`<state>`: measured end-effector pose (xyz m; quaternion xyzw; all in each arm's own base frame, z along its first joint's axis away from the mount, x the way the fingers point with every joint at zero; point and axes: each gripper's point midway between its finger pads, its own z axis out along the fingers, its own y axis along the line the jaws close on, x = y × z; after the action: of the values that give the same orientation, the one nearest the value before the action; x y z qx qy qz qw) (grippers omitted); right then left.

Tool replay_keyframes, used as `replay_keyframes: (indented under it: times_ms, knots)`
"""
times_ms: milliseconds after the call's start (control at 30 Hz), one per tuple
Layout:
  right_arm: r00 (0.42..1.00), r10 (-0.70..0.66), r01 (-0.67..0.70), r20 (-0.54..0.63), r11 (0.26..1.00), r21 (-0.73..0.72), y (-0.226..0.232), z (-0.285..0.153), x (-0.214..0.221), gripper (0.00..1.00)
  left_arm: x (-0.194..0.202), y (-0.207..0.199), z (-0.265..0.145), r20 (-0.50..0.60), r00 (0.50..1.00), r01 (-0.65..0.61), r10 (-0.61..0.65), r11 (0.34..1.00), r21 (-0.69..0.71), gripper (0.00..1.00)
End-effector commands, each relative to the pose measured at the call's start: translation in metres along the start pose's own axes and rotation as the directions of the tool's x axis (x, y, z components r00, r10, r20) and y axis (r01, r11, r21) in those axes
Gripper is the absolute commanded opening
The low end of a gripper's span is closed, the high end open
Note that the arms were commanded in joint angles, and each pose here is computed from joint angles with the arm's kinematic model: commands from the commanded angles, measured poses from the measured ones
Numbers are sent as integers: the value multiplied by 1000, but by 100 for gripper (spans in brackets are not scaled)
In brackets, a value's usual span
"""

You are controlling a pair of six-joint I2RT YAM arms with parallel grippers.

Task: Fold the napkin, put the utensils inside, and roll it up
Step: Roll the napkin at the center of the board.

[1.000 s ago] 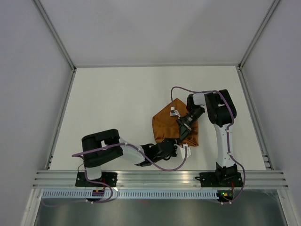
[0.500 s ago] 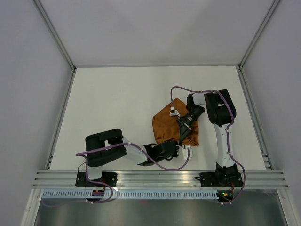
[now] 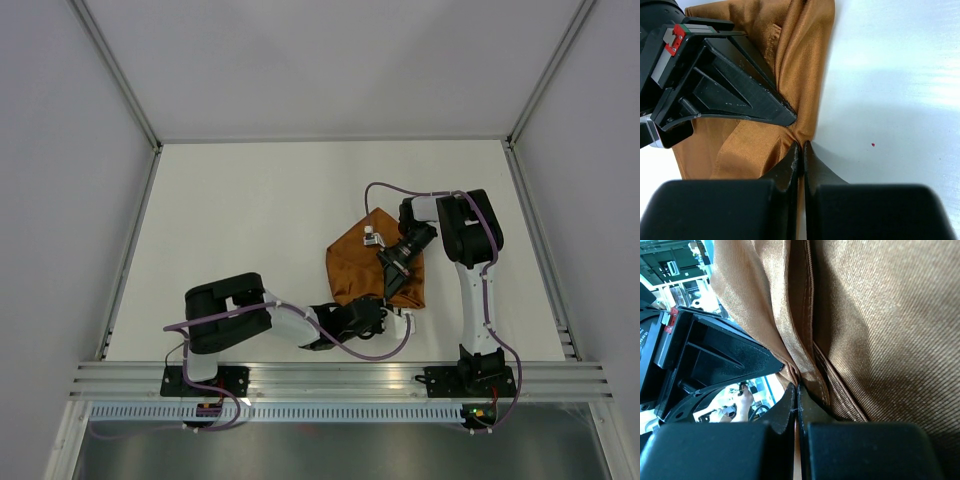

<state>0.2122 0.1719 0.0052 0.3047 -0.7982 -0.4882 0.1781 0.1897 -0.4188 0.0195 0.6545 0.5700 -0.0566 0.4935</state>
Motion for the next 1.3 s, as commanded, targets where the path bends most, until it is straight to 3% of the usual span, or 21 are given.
replay_keyframes:
  times_ms: [0, 133, 300, 600, 700, 1000, 1267]
  knots:
    - [990, -137, 140, -44, 986, 87, -49, 11, 0, 0, 13, -13, 8, -50, 999, -7, 11, 997, 73, 2]
    - [989, -145, 148, -41, 984, 100, -47, 8, -2, 0, 11, -15, 6, -55, 998, 18, -12, 994, 109, 2]
    - [986, -165, 166, -15, 979, 122, -40, 0, -8, 8, 7, -17, 2, -46, 996, 88, -82, 982, 164, 2]
    - [971, -234, 222, 55, 961, 163, -16, -26, -28, 37, 7, -19, -1, -81, 978, 205, -190, 940, 272, 2]
    - [963, -255, 235, 90, 953, 189, -8, -38, -36, 41, 6, -18, -3, -83, 970, 243, -229, 924, 296, 2]
    - [906, -313, 208, 283, 915, 347, 3, -100, -66, 45, 2, -9, -7, -76, 930, 362, -359, 864, 350, 2]
    - [816, -427, 200, 390, 841, 503, 15, -162, -59, 46, 2, 6, -12, -83, 848, 504, -523, 749, 430, 2]
